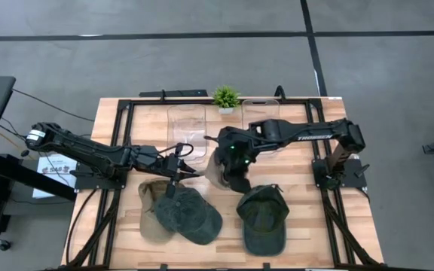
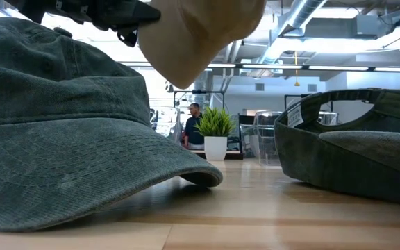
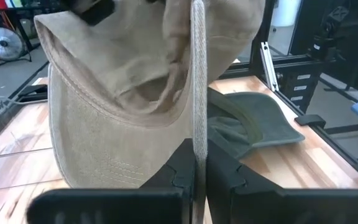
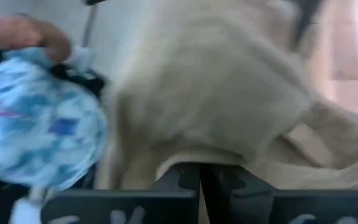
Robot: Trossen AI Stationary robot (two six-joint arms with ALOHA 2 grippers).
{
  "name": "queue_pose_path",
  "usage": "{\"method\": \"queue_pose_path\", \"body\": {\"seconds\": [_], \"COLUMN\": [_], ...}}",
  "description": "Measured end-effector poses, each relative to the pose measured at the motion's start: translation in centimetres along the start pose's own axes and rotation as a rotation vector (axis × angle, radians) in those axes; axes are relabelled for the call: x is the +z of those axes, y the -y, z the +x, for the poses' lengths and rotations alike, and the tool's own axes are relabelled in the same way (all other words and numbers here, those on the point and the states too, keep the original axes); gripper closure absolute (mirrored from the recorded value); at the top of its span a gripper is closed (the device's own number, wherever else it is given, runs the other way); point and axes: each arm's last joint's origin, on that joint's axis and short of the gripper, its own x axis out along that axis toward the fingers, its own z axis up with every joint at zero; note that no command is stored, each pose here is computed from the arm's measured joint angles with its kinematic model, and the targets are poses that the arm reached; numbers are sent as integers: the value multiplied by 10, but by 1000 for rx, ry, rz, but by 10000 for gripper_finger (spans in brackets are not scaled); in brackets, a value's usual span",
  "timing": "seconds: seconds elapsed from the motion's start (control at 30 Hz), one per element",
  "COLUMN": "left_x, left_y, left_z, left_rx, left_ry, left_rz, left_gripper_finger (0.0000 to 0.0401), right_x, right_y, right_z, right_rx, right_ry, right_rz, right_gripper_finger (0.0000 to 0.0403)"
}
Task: Pick & Place hat
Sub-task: Put the top brown cap into the right transparent bin
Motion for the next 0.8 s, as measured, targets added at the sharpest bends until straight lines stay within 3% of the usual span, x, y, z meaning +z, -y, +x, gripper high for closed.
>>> {"method": "queue_pose_path", "body": {"seconds": [0.17,0.4,0.5,0.7,0.8], "left_x": [-1,-1,-1,-1,-1], "left_y": [-3,-3,-3,-3,-3], "left_z": [0,0,0,0,0], "left_rx": [7,12,16,22,18], "left_ry": [-10,-11,-12,-13,-12], "left_rz": [-2,-2,-2,-3,-3], "left_gripper_finger": [384,384,384,384,384], "right_x": [2,8,9,4,0], "right_y": [-15,-27,-29,-20,-15], "right_z": [-1,-12,-18,-39,-44], "right_rx": [90,113,50,-216,-285], "right_ry": [1,20,22,-43,-95], "right_rz": [-34,-81,-87,-84,-70], "right_gripper_finger": [403,403,403,403,403]}}
